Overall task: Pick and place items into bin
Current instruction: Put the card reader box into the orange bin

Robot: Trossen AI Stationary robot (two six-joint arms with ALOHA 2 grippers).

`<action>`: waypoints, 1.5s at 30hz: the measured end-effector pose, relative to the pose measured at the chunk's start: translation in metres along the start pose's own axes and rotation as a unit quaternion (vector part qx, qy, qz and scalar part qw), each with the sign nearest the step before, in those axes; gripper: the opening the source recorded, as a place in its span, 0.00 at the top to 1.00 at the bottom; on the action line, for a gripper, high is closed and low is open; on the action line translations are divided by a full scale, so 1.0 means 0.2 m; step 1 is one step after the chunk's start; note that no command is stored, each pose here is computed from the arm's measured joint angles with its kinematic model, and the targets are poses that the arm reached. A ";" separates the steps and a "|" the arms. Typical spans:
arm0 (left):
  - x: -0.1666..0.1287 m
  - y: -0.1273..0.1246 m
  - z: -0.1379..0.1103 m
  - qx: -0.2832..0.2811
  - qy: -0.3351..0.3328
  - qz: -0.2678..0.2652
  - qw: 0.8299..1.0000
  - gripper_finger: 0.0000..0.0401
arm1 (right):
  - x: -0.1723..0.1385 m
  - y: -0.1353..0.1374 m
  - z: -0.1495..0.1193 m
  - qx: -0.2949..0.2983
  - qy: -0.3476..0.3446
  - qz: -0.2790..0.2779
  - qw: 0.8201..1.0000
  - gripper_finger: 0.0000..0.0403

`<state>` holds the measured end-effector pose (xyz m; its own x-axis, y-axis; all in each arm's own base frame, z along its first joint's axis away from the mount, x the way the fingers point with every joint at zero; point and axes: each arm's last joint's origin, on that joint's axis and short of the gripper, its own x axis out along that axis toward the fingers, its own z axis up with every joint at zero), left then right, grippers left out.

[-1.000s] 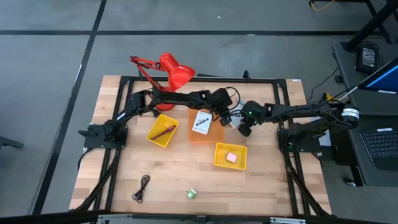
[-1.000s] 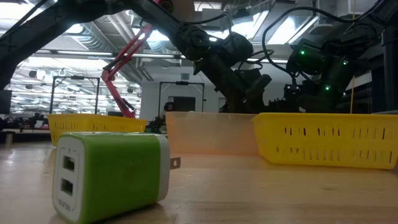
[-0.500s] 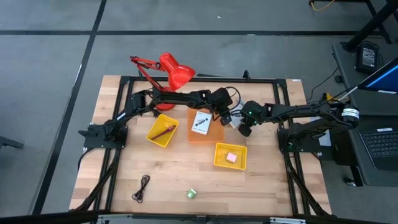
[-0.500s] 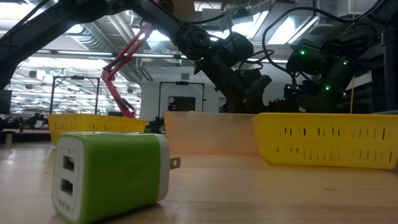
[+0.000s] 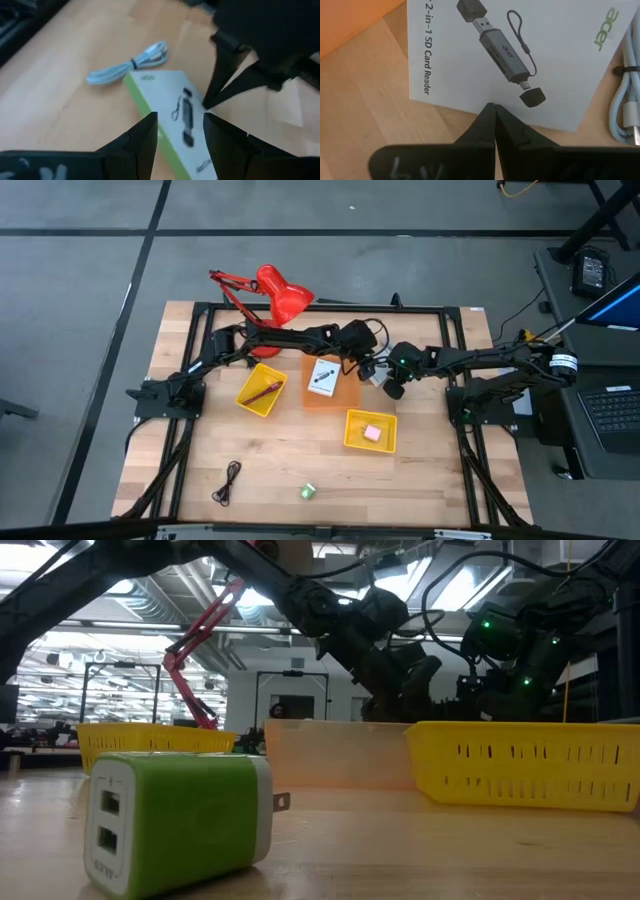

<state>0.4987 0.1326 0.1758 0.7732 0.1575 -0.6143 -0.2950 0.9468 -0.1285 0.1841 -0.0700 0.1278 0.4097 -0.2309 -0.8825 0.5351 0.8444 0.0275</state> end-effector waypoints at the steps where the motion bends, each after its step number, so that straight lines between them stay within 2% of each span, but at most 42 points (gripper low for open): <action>1: 0.00 0.00 0.00 -0.001 0.003 0.000 1.000 0.61 | 0.00 0.00 0.00 0.000 0.000 0.000 1.000 1.00; 20: 0.01 0.00 -0.03 -0.001 0.016 -0.001 1.000 0.61 | 0.00 0.00 0.00 0.002 -0.001 0.000 1.000 1.00; 24: 0.01 -0.01 -0.03 0.002 0.017 -0.003 1.000 0.61 | 0.00 0.00 -0.02 0.013 0.021 -0.001 1.000 1.00; 31: 0.01 -0.05 -0.03 0.054 0.017 -0.008 0.998 0.61 | 0.00 0.03 -0.04 0.010 0.034 -0.001 0.999 1.00; 36: -0.07 -0.06 0.04 0.086 0.003 -0.023 0.996 0.61 | 0.00 0.05 -0.05 0.008 0.033 -0.001 0.999 1.00; 40: -0.20 -0.09 0.11 0.118 -0.006 -0.038 0.992 0.61 | -0.01 0.07 -0.05 0.003 0.034 0.007 0.999 1.00; 45: -0.32 -0.12 0.17 0.146 -0.013 -0.047 0.988 0.62 | -0.10 0.09 -0.01 -0.005 0.013 0.024 1.000 1.00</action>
<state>0.4761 0.1086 0.2453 0.8042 0.0693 -0.5903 -0.0507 0.9976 0.0480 0.1846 -0.0485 0.1457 0.4151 -0.1766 -0.8925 0.5081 0.8588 0.0664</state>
